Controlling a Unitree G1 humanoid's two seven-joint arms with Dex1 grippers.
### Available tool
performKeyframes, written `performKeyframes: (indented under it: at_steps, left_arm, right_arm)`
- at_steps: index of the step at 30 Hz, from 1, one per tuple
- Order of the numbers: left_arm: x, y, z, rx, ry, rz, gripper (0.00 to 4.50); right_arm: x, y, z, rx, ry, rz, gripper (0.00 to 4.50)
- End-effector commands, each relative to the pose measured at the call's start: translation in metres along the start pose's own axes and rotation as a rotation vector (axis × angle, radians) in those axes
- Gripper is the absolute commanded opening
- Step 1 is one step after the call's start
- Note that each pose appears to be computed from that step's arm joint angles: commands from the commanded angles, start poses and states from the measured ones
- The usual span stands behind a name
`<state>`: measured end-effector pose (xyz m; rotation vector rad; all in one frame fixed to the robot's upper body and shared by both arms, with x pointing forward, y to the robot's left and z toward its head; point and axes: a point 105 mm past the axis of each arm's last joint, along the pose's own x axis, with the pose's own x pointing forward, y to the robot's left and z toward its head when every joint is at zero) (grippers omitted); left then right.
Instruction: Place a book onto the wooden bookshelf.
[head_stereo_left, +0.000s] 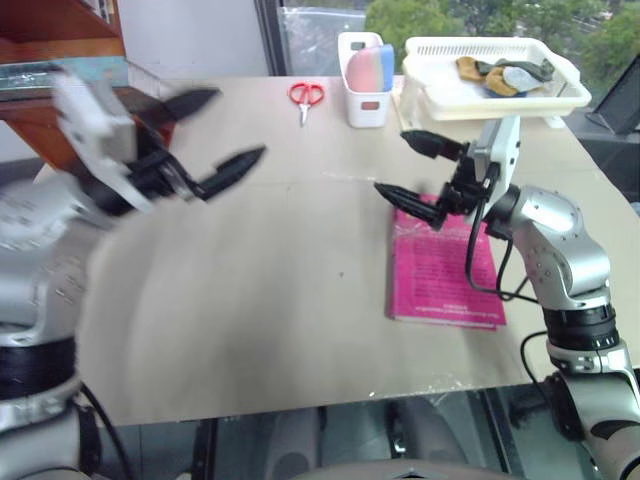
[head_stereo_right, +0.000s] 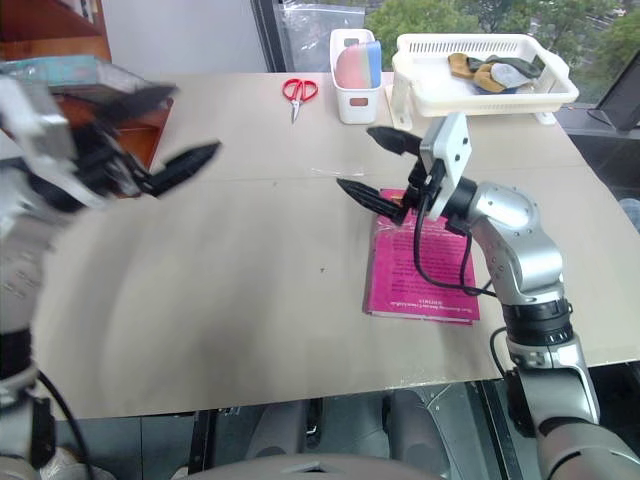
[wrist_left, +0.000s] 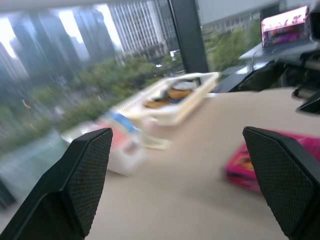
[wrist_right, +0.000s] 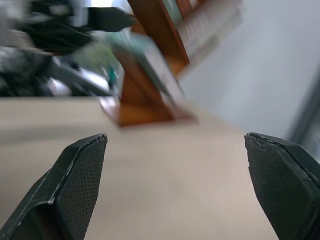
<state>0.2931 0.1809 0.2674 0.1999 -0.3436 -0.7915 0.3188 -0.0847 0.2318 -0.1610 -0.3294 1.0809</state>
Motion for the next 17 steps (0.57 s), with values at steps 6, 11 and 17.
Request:
performKeyframes:
  at_steps: [6,11,17]
  left_arm:
    - [-0.037,-0.031,-0.074,-0.112,0.175,0.151,4.47]
    - [-0.078,-0.038,-0.090,-0.112,0.292,0.148,4.47]
    - [-0.124,-0.036,-0.096,-0.128,0.406,0.153,4.47]
  right_arm:
    - [-0.107,0.003,-0.023,-0.062,0.313,-0.180,4.50]
    - [-0.181,-0.005,-0.035,-0.073,0.533,-0.294,4.50]
    - [-0.227,-0.011,-0.033,-0.072,0.660,-0.356,4.50]
